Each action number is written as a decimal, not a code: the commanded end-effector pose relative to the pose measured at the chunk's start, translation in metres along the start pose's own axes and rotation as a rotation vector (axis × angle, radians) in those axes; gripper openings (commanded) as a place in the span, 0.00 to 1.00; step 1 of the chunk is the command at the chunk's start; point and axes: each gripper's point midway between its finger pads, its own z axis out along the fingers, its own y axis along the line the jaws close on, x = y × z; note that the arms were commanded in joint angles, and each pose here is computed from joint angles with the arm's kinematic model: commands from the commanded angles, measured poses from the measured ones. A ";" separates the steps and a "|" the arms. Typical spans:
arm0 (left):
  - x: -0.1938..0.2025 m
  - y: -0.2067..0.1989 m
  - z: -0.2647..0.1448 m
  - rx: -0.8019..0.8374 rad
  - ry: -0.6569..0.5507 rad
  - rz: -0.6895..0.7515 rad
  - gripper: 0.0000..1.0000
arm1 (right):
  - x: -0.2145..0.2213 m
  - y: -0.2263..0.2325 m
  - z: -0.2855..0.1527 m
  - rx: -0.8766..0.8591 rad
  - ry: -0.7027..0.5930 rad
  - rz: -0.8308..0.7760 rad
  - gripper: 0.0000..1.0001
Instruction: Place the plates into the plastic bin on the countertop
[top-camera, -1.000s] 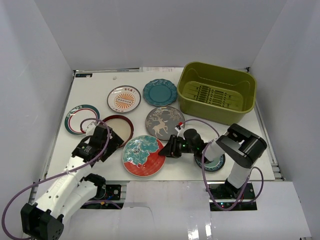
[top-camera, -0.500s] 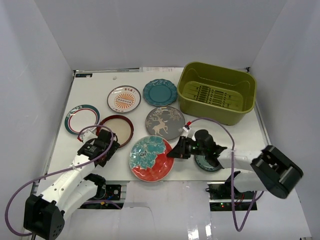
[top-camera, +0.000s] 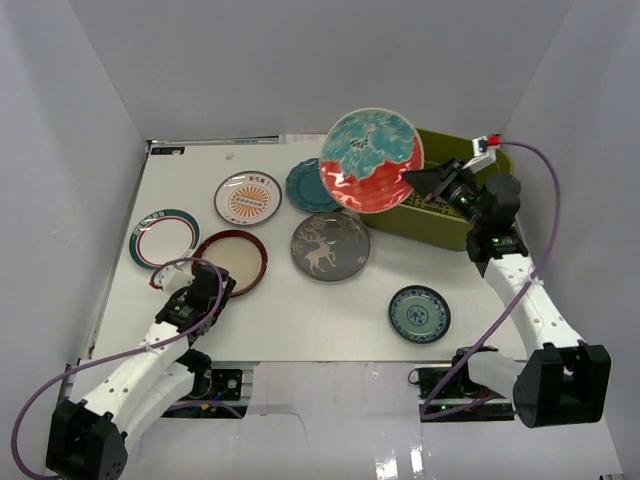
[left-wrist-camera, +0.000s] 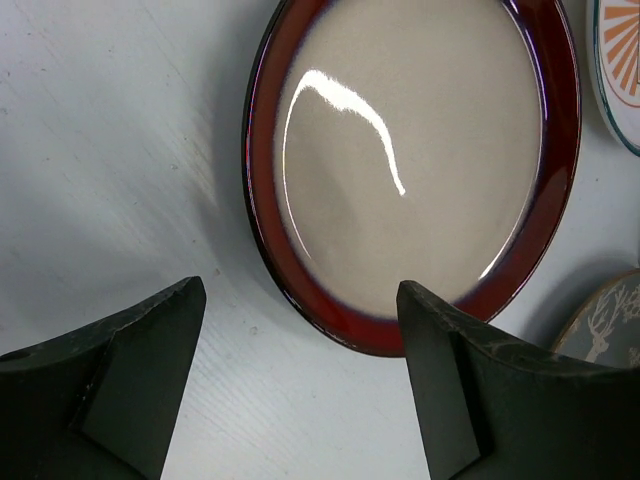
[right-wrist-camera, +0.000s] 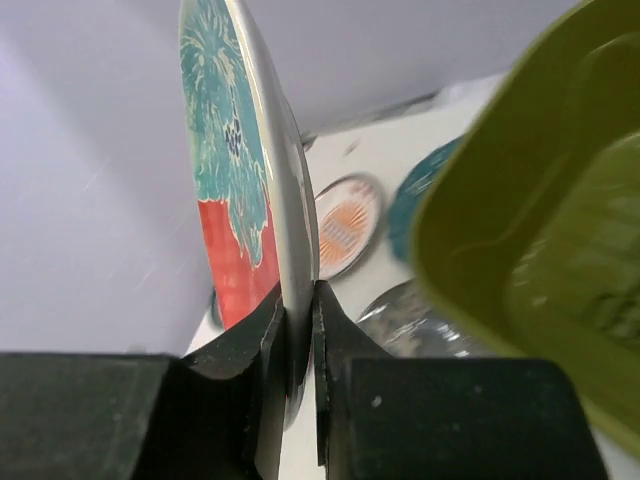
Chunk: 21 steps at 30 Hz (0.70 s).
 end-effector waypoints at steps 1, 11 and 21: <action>-0.004 -0.002 0.008 0.019 -0.048 -0.046 0.88 | -0.083 -0.017 -0.014 0.139 -0.242 -0.134 0.08; 0.003 0.002 0.021 0.002 -0.052 -0.034 0.86 | -0.124 -0.119 -0.028 0.504 -0.283 -0.211 0.08; 0.005 0.011 0.032 -0.019 -0.082 -0.024 0.79 | -0.075 -0.200 -0.031 0.669 -0.142 -0.125 0.08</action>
